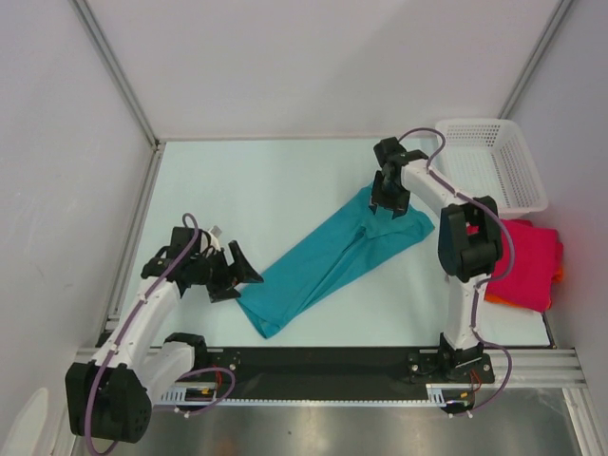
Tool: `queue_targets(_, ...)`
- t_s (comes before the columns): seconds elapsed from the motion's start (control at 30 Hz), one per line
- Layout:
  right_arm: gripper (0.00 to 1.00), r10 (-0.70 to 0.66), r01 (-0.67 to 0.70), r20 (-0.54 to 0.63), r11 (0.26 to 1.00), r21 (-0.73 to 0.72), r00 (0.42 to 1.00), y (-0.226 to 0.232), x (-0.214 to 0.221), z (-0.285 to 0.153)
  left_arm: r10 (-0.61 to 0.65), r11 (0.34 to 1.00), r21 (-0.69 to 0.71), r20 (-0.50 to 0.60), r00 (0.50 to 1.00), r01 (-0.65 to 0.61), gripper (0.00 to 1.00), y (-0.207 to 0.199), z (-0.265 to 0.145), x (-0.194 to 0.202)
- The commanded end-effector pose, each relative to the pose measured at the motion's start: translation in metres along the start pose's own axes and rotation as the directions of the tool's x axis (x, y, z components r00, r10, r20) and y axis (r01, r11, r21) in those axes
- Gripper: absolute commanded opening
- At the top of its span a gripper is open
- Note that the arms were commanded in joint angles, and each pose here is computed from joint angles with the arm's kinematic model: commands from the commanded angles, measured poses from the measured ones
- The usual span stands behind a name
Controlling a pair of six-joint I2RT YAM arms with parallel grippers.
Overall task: Fold and stack the t-shirts
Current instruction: Rotate the tshirt 60 degrees
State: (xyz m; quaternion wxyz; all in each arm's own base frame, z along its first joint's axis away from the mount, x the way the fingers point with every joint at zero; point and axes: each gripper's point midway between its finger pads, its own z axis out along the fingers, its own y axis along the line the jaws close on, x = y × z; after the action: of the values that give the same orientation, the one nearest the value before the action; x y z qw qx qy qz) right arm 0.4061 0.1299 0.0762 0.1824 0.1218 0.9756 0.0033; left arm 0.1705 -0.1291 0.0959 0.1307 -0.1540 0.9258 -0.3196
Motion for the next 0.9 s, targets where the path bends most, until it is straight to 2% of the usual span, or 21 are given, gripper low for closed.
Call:
queue_targets(0.0,0.59,0.041,-0.041,0.077,0.999,-0.002,0.996,-0.001,-0.054,0.011,0.05,0.999,0.01,0.015,0.999,-0.05,0.89,-0.007,-0.005,-0.006)
queue_targets(0.03,0.59,0.041,-0.042,0.043,0.999,0.025,0.998,-0.005,-0.052,0.026,0.051,0.999,0.011,0.012,0.999,-0.051,0.89,-0.007,-0.004,-0.005)
queue_targets(0.13,0.6,0.07,-0.071,0.095,0.997,0.011,0.993,-0.002,-0.092,0.026,0.049,0.999,0.017,0.001,0.999,-0.049,0.89,-0.005,-0.001,-0.003)
queue_targets(0.17,0.59,0.072,-0.074,0.074,0.997,0.026,0.995,-0.002,-0.092,0.043,0.046,0.999,0.018,-0.001,0.999,-0.046,0.89,-0.006,-0.001,-0.004)
queue_targets(0.2,0.6,0.087,-0.088,0.122,0.996,0.006,0.989,0.001,-0.114,0.036,0.049,0.999,0.023,0.002,0.999,-0.049,0.89,-0.007,-0.001,-0.005)
queue_targets(0.3,0.64,0.098,-0.099,0.112,0.995,-0.001,0.989,0.005,-0.126,0.06,0.054,0.998,0.022,-0.004,0.999,-0.054,0.89,-0.008,0.001,-0.009)
queue_targets(0.37,0.64,0.102,-0.103,0.067,0.995,0.011,0.993,0.003,-0.119,0.082,0.058,0.998,0.017,-0.014,0.998,-0.057,0.89,-0.008,0.003,-0.011)
queue_targets(0.53,0.63,0.107,-0.107,-0.004,0.994,-0.012,0.994,0.009,-0.098,0.107,0.06,0.998,0.001,-0.041,0.997,-0.06,0.89,-0.007,0.007,-0.016)
queue_targets(0.73,0.63,0.071,-0.072,-0.033,0.997,-0.034,0.997,0.021,-0.079,0.124,0.064,0.998,-0.014,-0.062,0.996,-0.065,0.89,-0.004,0.016,-0.022)
queue_targets(0.77,0.62,0.063,-0.064,-0.033,0.997,-0.05,0.997,0.026,-0.08,0.125,0.064,0.998,-0.011,-0.063,0.996,-0.065,0.89,-0.005,0.016,-0.023)
queue_targets(0.8,0.56,0.058,-0.061,-0.043,0.996,-0.07,0.997,0.03,-0.079,0.127,0.064,0.998,-0.007,-0.065,0.996,-0.065,0.89,-0.006,0.016,-0.023)
queue_targets(0.83,0.49,0.045,-0.05,-0.066,0.996,-0.079,0.997,0.034,-0.073,0.134,0.065,0.998,-0.007,-0.066,0.996,-0.066,0.89,-0.005,0.017,-0.024)
queue_targets(0.87,0.36,0.042,-0.048,-0.061,0.995,-0.089,0.997,0.036,-0.075,0.136,0.066,0.998,-0.005,-0.063,0.996,-0.067,0.89,-0.006,0.017,-0.024)
